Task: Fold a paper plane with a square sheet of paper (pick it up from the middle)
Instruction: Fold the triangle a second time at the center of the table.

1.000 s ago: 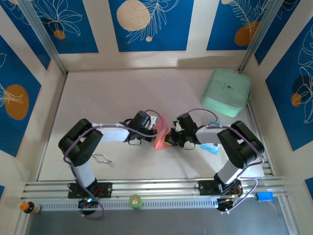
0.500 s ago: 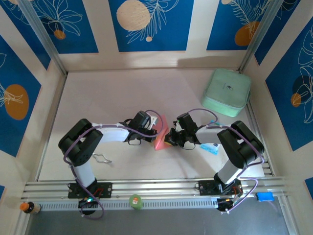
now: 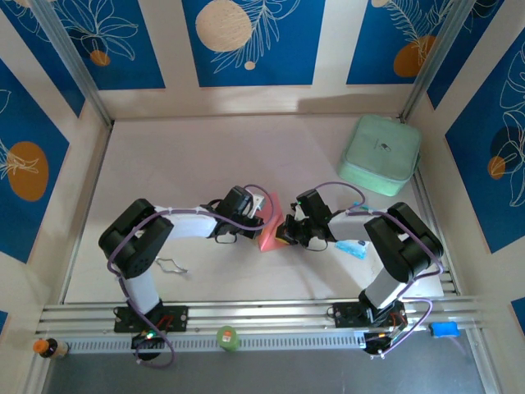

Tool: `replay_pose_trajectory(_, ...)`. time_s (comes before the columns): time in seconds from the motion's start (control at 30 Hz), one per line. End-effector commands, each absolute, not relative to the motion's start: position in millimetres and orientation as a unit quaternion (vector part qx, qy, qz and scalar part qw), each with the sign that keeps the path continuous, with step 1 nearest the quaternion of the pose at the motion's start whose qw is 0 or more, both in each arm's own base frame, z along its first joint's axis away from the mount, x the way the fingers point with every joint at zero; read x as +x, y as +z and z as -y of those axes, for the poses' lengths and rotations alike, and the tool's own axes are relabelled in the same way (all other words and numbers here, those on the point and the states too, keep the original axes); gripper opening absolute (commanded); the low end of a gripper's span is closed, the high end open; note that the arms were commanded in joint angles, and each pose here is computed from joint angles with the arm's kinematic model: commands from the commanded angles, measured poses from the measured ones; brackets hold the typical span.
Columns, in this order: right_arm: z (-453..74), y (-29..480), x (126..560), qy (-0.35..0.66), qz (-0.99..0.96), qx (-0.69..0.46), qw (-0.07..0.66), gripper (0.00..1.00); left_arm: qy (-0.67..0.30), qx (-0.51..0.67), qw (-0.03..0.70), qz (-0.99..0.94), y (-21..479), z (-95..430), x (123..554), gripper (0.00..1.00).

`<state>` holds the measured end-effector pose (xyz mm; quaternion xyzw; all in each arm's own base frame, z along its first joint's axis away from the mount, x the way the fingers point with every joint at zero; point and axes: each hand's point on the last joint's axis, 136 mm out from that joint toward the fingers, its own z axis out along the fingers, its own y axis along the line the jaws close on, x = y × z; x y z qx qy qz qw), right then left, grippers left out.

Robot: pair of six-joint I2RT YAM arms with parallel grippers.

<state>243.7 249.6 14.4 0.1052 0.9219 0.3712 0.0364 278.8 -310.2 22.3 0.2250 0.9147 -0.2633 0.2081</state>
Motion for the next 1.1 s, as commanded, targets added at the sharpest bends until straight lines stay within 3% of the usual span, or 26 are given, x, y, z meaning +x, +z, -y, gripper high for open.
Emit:
replay_pose_trajectory(0.0,-238.0,-0.3,232.7,0.342,-0.932,0.122,0.008,0.00,-0.262,0.232,0.193,-0.916,13.6,309.7,277.6,0.01)
replay_pose_trajectory(0.53,-237.1,-0.3,232.4,0.342,-0.932,0.122,0.008,0.00,-0.273,0.243,0.230,-0.902,40.8,317.1,287.8,0.00)
replay_pose_trajectory(1.07,-237.1,-1.2,232.3,0.341,-0.932,0.123,0.006,0.00,-0.265,0.244,0.216,-0.908,28.4,314.1,284.3,0.00)
